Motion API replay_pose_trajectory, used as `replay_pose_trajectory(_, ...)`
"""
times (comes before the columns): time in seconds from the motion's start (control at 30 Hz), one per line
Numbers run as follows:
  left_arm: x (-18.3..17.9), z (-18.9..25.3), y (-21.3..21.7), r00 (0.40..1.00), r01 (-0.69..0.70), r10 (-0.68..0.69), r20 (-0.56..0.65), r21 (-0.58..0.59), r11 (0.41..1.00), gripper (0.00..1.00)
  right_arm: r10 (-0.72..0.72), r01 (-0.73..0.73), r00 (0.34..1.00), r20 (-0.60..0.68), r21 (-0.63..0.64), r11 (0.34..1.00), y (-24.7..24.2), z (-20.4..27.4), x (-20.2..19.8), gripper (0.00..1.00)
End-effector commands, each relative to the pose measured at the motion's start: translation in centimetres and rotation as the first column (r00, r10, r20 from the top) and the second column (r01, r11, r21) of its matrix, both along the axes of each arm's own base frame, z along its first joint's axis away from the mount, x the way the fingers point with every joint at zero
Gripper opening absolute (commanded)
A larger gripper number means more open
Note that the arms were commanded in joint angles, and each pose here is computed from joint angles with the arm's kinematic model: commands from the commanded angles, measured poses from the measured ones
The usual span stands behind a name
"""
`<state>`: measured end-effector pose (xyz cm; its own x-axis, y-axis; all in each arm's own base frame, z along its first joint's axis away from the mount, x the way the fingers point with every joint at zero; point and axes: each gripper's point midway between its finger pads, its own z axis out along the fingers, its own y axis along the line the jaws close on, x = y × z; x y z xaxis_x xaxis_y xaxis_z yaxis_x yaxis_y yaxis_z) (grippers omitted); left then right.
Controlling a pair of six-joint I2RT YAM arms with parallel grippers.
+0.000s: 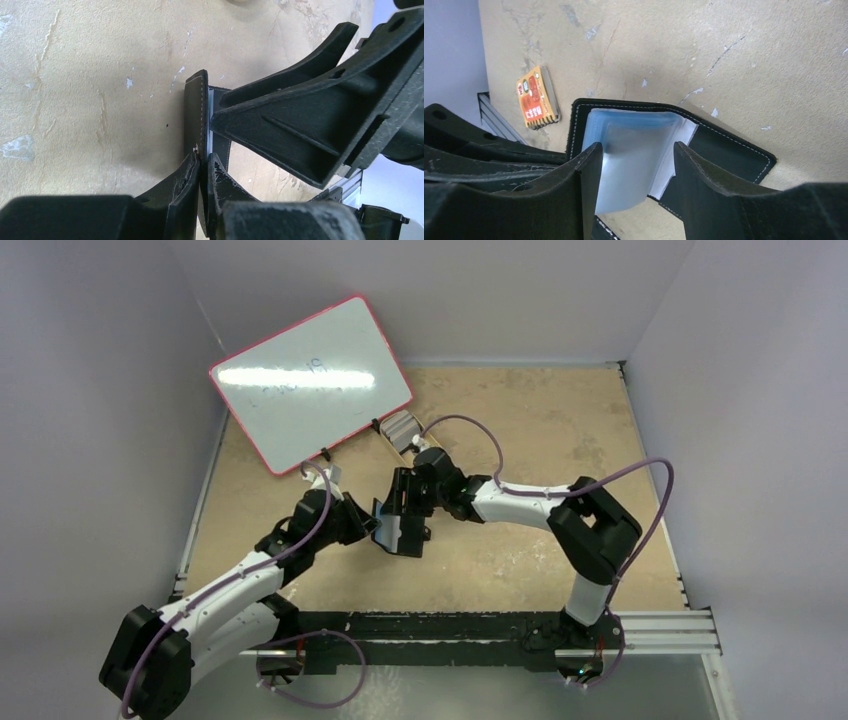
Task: Put the credit cards into the card holder
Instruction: Turn over the card slot in the card holder.
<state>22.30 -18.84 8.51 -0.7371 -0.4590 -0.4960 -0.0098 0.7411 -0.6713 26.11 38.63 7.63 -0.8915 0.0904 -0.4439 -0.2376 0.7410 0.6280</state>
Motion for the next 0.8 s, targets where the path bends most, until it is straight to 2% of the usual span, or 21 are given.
replay_pose_trajectory(0.0,0.9,1.5,-0.6,0.998,0.009,-0.008,0.067,-0.025,1.0,0.09,-0.014,0.014,0.999,0.034,0.0,1.0,0.5,0.5,1.3,0.56)
replay_pose_trajectory(0.13,0.9,1.5,-0.6,0.998,0.008,-0.006,0.068,-0.021,1.0,0.11,-0.01,0.011,1.0,0.029,-0.021,1.0,0.4,-0.4,1.5,0.53)
replay_pose_trajectory(0.23,0.9,1.2,-0.5,0.998,0.007,-0.007,0.064,-0.013,1.0,0.08,-0.028,0.03,0.999,0.028,-0.052,0.998,-0.2,-1.1,1.7,0.52)
replay_pose_trajectory(0.4,0.9,0.5,0.1,0.999,-0.011,0.01,0.044,0.019,1.0,0.06,-0.058,0.063,0.998,0.037,-0.149,0.987,-2.3,-2.1,1.7,0.49)
replay_pose_trajectory(0.6,0.8,0.2,0.0,0.999,-0.015,0.015,0.039,0.007,1.0,0.14,-0.076,0.083,0.996,0.037,-0.275,0.958,-5.9,-3.8,0.6,0.48)
replay_pose_trajectory(0.77,0.6,0.2,-0.7,1.0,0.006,-0.005,0.031,-0.031,1.0,0.18,-0.068,0.078,0.997,0.041,-0.301,0.95,-7.2,-3.8,-0.4,0.47)
